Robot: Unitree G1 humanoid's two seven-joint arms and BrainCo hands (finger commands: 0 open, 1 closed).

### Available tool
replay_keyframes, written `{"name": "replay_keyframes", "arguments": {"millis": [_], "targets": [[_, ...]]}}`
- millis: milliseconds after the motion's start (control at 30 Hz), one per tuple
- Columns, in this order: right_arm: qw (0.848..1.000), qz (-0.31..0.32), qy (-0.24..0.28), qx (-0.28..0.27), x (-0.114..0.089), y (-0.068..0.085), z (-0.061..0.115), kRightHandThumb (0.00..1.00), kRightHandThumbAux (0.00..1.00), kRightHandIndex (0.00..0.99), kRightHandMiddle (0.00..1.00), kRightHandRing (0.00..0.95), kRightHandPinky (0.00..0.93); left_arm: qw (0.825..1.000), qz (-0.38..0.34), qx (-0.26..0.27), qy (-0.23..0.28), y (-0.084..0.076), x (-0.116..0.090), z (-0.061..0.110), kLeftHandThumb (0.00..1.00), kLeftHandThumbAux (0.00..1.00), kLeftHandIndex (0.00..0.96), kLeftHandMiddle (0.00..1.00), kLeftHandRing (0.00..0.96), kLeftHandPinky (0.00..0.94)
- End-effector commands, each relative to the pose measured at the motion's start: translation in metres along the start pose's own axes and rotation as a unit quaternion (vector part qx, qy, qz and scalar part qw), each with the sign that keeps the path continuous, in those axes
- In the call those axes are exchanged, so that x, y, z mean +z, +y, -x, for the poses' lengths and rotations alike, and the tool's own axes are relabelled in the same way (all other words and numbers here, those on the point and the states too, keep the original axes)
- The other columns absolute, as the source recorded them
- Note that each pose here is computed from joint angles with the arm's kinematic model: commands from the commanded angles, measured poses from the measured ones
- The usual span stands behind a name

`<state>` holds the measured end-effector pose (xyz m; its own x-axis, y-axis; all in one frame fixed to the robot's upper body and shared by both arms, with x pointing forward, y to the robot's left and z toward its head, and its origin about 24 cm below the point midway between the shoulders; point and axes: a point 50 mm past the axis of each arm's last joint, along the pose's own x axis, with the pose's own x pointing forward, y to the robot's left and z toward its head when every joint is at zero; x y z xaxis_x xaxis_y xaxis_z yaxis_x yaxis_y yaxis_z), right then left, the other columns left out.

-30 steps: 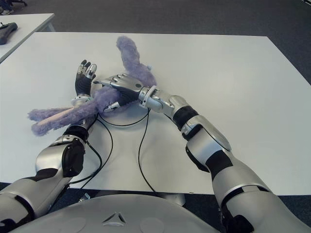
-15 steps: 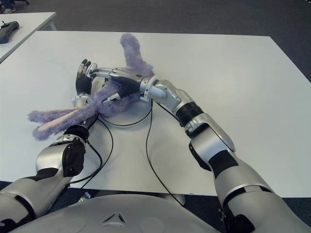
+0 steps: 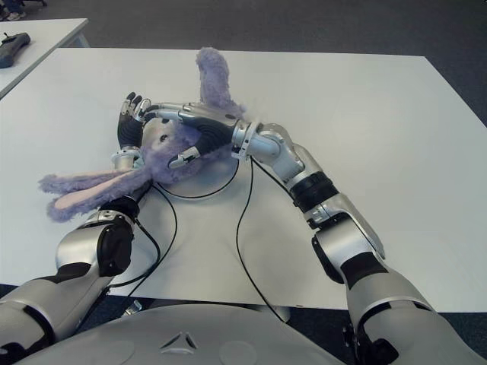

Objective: Put the doll into the plate.

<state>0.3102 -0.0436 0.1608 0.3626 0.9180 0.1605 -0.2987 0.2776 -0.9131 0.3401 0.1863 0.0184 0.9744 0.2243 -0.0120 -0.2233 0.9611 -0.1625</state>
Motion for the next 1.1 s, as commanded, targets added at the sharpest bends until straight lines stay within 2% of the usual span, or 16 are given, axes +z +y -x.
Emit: {"name": "replay_keyframes", "arguments": {"millis": [33,267,533,667,800,867,900,1100], "targets": [[0.999,0.016,0.010,-0.045,0.002,-0.006,0.015,0.072,0.309,0.000,0.000,0.000,0.000,0.971,0.053,0.045,0.229,0.012,-0.109,0.091,0.008,0.539,0.080,0.100,0.104,0.137],[0.993,0.038,-0.005,-0.112,0.007,-0.016,0.026,0.093,0.356,0.000,0.000,0.000,0.000,0.972,0.048,0.042,0.225,0.011,-0.108,0.090,0.009,0.531,0.080,0.110,0.113,0.138],[0.980,0.016,-0.032,-0.197,0.015,-0.026,0.040,0.113,0.400,0.000,0.000,0.000,0.000,0.974,0.026,0.041,0.221,0.009,-0.106,0.089,0.000,0.516,0.081,0.109,0.102,0.120],[0.960,-0.040,-0.055,-0.273,0.015,-0.035,0.047,0.144,0.440,0.027,0.013,0.000,0.000,0.973,0.027,0.039,0.227,0.009,-0.106,0.088,0.000,0.510,0.082,0.109,0.097,0.105],[0.942,-0.078,-0.066,-0.319,0.011,-0.040,0.051,0.171,0.465,0.051,0.036,0.000,0.000,0.972,0.025,0.036,0.232,0.010,-0.107,0.087,0.000,0.515,0.077,0.102,0.087,0.089],[0.924,-0.081,-0.064,-0.369,0.007,-0.045,0.054,0.168,0.473,0.056,0.043,0.000,0.000,0.972,0.023,0.036,0.232,0.011,-0.107,0.088,0.000,0.515,0.078,0.100,0.085,0.094],[0.917,-0.083,-0.063,-0.385,0.005,-0.047,0.054,0.130,0.467,0.073,0.078,0.028,0.000,0.972,0.021,0.035,0.232,0.011,-0.107,0.088,0.000,0.509,0.081,0.092,0.080,0.091],[0.900,-0.092,-0.052,-0.422,-0.004,-0.049,0.053,0.084,0.494,0.072,0.092,0.040,0.005,0.973,0.005,0.033,0.229,0.012,-0.107,0.088,0.000,0.489,0.085,0.098,0.084,0.094]]}}
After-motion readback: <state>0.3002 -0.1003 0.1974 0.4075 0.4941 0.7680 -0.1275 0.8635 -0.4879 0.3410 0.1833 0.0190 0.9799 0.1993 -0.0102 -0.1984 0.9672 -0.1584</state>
